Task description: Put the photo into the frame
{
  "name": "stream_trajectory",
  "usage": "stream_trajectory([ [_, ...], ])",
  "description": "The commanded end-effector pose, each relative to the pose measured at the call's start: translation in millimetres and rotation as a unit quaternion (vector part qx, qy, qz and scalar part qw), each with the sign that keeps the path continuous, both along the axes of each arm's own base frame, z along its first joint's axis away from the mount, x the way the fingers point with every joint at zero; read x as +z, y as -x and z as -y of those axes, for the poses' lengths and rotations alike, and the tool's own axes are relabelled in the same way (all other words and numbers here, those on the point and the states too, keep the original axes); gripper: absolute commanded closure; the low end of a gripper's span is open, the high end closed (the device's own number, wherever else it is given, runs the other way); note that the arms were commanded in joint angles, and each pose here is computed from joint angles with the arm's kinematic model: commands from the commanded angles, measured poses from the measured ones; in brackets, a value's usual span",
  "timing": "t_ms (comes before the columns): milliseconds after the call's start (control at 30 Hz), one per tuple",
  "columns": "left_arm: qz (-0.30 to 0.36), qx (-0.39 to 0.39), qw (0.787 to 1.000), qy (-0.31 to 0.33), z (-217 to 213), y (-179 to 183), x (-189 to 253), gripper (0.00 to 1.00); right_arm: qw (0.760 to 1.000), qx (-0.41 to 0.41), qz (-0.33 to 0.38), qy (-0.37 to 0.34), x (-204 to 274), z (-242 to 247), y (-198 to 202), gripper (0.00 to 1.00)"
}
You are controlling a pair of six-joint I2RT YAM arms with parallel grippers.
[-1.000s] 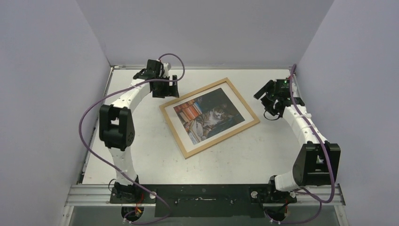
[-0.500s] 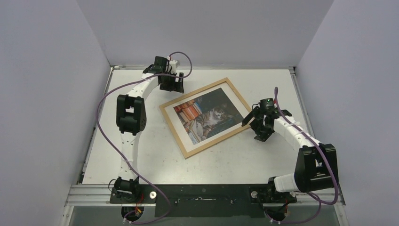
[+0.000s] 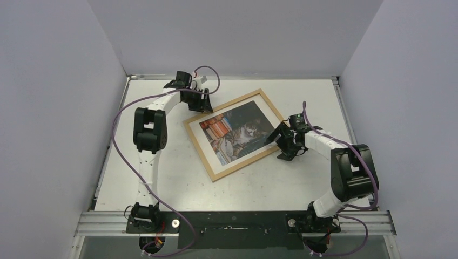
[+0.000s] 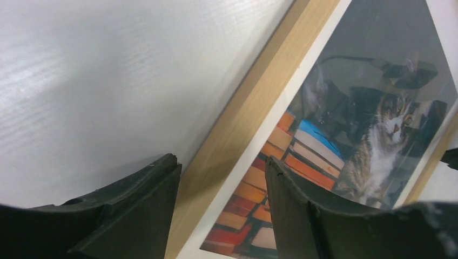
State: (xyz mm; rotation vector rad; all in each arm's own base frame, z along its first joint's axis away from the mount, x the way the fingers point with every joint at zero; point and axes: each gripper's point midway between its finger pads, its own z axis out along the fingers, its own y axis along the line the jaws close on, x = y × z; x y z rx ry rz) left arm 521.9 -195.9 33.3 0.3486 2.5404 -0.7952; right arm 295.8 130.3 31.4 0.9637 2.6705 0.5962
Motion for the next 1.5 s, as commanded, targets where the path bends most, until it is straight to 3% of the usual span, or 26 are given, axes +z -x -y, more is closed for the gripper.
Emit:
stream_trajectory([
  [0,-0.046,0.011,0.999,0.000,-5.2,29.7,-11.1,0.45,0.999,0.022,0.030,0.008,-9.1,-3.3,-25.8,0.14],
  [200,-0.089,0.036,0.995,-0.008,-13.1,74.4,-22.5,0.60,0.997,0.050,0.048,0.033,-16.9,2.6,-48.4,0.15],
  [367,-0.139,0.073,0.986,-0.056,-33.8,131.7,-39.0,0.66,0.992,0.084,0.065,0.070,-15.1,12.0,-67.4,0.15],
  [467,-0.181,0.104,0.973,-0.099,-49.9,168.1,-42.6,0.67,0.987,0.112,0.076,0.081,-12.7,11.8,-79.7,0.15],
  [533,-0.200,0.124,0.967,-0.095,-50.7,188.0,-38.5,0.67,0.984,0.132,0.087,0.085,-11.6,10.1,-87.0,0.15],
  [967,-0.229,0.139,0.954,-0.136,-38.5,295.4,-33.2,0.67,0.963,0.227,0.133,0.053,-12.1,-25.9,-123.9,0.16],
  [1133,-0.221,0.149,0.954,-0.138,-45.8,308.3,-26.5,0.67,0.961,0.233,0.136,0.066,-6.5,-31.1,-130.9,0.16],
  [1300,-0.185,0.161,0.959,-0.141,-49.7,295.0,-3.9,0.63,0.963,0.197,0.154,0.103,23.4,-17.2,-137.0,0.17],
  [1467,-0.132,0.183,0.964,-0.138,-56.9,271.8,28.1,0.51,0.955,0.145,0.201,0.164,83.8,10.8,-139.8,0.16],
])
